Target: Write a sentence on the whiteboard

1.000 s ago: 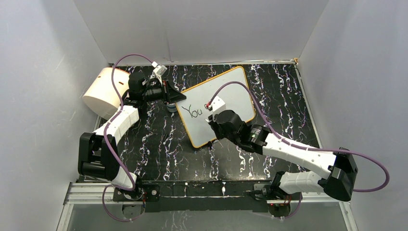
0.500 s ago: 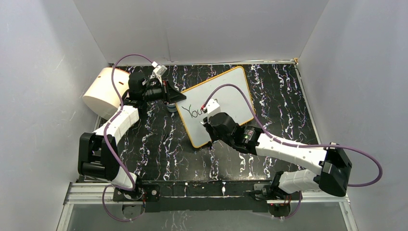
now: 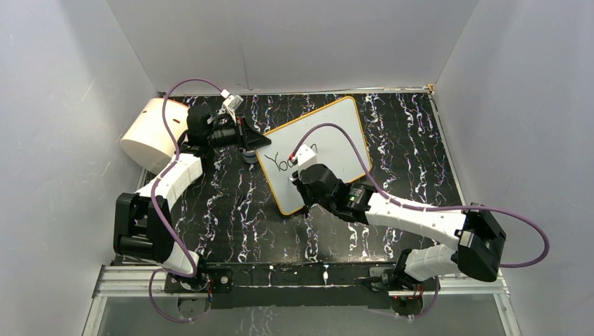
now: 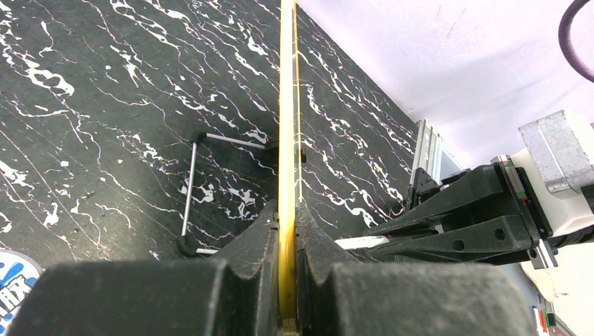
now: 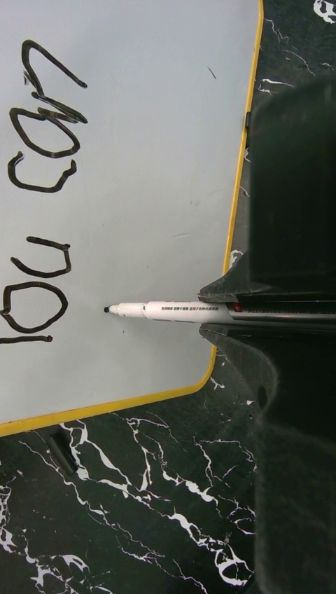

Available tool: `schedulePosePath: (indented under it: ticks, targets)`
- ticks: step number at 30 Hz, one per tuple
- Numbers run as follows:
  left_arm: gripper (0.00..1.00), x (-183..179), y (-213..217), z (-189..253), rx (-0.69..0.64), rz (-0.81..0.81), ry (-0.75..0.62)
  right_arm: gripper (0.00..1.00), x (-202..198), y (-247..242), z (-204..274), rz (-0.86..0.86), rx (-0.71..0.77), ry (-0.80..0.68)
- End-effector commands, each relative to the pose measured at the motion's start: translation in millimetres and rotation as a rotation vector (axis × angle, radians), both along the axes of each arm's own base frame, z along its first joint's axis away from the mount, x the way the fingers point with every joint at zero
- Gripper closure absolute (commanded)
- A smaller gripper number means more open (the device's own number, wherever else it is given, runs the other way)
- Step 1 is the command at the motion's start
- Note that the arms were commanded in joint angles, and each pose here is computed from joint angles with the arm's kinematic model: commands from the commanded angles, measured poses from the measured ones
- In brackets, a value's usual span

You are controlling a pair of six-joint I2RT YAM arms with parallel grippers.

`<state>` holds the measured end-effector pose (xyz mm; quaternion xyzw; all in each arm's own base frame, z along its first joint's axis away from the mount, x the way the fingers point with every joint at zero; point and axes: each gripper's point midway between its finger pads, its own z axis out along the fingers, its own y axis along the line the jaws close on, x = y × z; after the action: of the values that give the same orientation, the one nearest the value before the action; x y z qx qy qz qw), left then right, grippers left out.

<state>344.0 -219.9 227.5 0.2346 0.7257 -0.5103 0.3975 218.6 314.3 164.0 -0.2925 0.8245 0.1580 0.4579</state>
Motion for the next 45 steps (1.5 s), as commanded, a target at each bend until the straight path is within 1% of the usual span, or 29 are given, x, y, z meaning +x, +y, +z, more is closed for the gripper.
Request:
schedulePosePath:
  ticks: [1, 16, 27, 35, 45]
  targets:
    - [1.0, -23, -10, -28, 0.038, -0.06, 0.101, 1.0, 5, 9, 9, -0.004, 0.035, -0.03]
    - [1.0, -22, -10, -29, 0.037, -0.061, 0.101, 1.0, -7, 4, -7, 0.053, -0.042, 0.024]
    - [1.0, -23, -10, -29, 0.038, -0.061, 0.101, 1.0, -3, -11, -9, 0.007, -0.096, 0.008]
    - [1.0, -23, -10, -29, 0.038, -0.061, 0.101, 1.0, 5, -13, -1, -0.042, -0.067, -0.027]
    - [1.0, -24, -10, -28, 0.036, -0.064, 0.098, 1.0, 12, -8, 12, -0.064, -0.024, -0.068]
